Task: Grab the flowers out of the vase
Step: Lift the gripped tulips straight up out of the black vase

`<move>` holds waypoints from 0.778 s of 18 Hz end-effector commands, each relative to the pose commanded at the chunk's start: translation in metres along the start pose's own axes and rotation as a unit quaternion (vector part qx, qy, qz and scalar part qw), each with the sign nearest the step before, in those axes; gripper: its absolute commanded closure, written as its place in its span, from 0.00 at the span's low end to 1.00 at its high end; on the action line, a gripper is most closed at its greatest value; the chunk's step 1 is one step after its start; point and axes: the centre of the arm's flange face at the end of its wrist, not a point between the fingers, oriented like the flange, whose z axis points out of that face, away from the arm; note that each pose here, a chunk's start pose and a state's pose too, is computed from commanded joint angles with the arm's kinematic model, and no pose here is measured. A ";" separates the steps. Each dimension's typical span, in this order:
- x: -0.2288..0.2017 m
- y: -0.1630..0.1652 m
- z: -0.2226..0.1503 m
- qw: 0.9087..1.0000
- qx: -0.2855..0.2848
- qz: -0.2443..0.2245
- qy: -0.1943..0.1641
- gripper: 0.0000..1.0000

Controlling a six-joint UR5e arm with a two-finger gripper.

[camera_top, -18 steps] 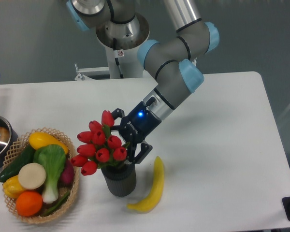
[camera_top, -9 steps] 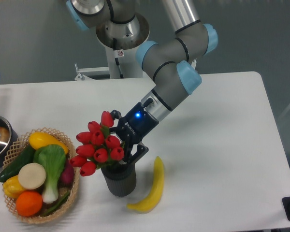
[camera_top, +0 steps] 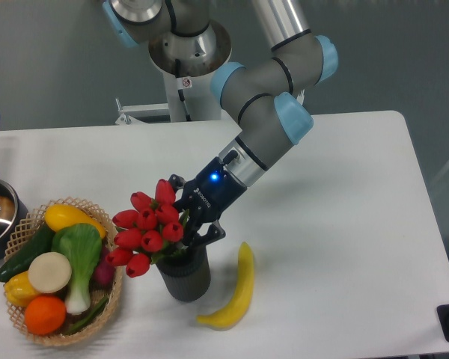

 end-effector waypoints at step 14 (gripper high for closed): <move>0.003 -0.056 -0.067 0.992 0.101 -0.068 -0.027 0.52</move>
